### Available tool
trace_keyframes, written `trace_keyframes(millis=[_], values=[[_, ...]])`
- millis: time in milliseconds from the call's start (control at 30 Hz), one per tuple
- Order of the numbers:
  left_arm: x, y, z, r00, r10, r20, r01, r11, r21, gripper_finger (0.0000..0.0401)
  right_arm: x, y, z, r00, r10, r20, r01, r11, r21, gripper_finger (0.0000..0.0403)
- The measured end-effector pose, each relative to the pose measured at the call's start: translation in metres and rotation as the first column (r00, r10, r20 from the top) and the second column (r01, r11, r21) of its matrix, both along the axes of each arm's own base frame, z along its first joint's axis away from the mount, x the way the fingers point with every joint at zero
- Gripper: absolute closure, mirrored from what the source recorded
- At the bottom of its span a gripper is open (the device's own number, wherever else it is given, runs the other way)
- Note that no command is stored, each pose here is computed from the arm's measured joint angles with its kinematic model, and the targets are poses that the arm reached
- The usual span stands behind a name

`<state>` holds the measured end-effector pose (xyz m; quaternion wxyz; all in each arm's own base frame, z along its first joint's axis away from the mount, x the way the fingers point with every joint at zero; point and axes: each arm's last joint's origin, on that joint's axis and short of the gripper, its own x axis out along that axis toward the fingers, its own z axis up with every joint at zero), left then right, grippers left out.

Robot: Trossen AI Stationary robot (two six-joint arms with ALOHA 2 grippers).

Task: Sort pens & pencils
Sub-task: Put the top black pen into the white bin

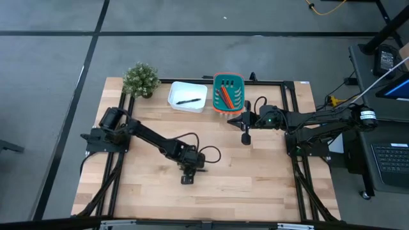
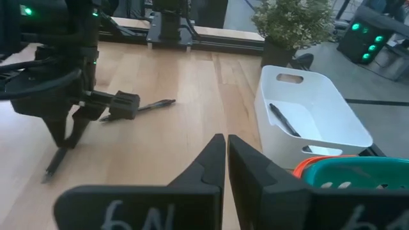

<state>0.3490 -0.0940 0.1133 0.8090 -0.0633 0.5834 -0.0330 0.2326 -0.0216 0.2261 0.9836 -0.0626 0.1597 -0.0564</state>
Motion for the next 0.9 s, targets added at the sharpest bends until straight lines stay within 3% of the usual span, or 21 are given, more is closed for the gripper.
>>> trace_keyframes(millis=[233,467,900], values=[[-0.002,-0.012,-0.001,0.999,-0.027,0.043,0.022,0.993,0.113,0.0327,0.000,0.002,0.000,0.999,0.049,0.008,-0.049,0.998,0.043,0.0382],[-0.003,-0.014,-0.001,0.998,-0.040,0.044,0.033,0.990,0.136,0.0379,0.001,0.007,0.001,0.995,0.094,0.016,-0.095,0.994,0.050,0.0382],[-0.002,-0.015,0.000,0.985,-0.165,0.052,0.153,0.972,0.178,0.0380,0.001,0.013,0.001,0.993,0.119,0.018,-0.120,0.992,0.049,0.0382]])
